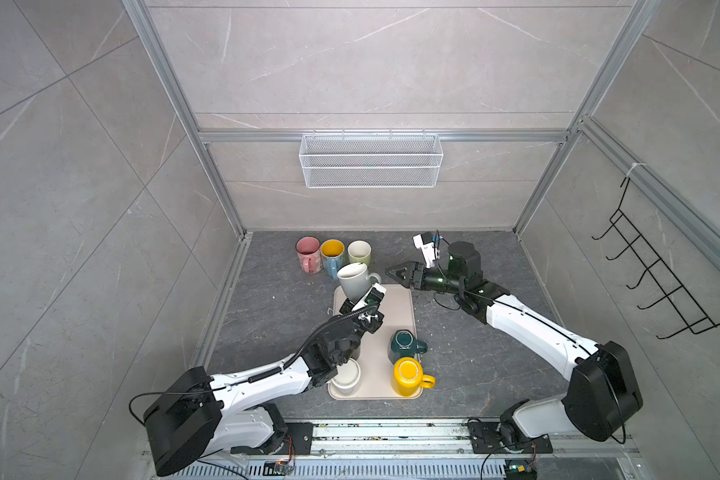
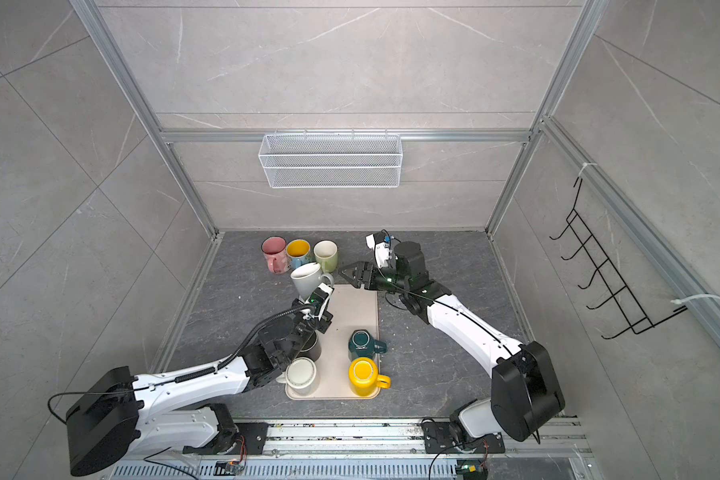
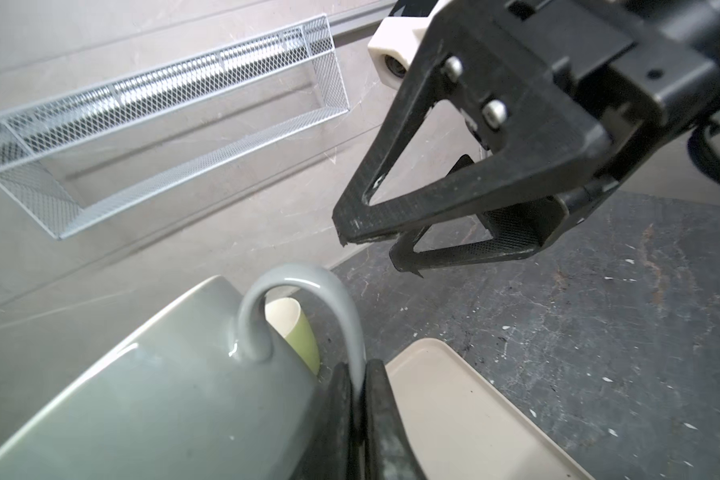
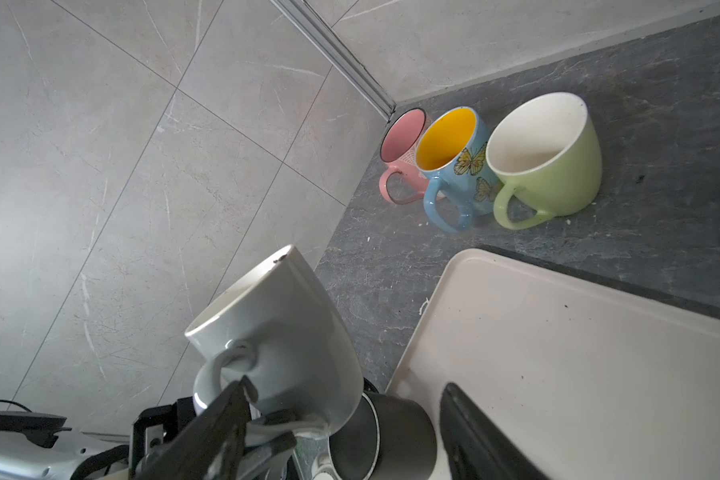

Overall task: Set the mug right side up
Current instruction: 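Bring the right gripper to the grey mug's handle beside the left gripper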

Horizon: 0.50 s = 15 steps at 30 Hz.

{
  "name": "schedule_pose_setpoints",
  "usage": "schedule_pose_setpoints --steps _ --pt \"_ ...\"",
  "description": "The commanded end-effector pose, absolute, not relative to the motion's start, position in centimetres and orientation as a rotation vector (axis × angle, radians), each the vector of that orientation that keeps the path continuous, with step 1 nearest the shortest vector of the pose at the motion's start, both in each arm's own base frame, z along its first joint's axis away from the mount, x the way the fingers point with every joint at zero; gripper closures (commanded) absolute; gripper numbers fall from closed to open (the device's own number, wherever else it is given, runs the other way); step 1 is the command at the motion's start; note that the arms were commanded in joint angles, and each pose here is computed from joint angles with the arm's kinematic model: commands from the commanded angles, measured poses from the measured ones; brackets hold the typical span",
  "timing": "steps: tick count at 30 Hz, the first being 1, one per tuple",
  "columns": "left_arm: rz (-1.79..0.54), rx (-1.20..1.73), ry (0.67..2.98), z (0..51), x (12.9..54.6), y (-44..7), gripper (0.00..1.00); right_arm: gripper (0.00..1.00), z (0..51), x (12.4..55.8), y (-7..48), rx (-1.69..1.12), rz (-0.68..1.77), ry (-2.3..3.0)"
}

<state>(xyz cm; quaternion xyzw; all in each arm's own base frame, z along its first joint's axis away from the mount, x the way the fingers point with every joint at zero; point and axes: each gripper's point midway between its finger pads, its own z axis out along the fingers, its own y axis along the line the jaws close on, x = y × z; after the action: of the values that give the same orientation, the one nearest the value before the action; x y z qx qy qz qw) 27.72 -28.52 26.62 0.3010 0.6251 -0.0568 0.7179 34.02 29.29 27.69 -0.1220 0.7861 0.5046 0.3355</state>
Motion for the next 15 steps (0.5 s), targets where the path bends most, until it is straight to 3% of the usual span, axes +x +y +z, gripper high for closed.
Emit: schedule_pose_setpoints --steps 1,15 --pt "0.030 0.587 1.155 32.7 27.3 -27.9 1.00 0.25 29.9 32.8 28.7 -0.427 1.233 2.030" --pt "0.270 0.755 1.090 31.7 27.6 -29.3 1.00 0.30 32.3 30.5 27.6 -0.597 1.127 2.025"
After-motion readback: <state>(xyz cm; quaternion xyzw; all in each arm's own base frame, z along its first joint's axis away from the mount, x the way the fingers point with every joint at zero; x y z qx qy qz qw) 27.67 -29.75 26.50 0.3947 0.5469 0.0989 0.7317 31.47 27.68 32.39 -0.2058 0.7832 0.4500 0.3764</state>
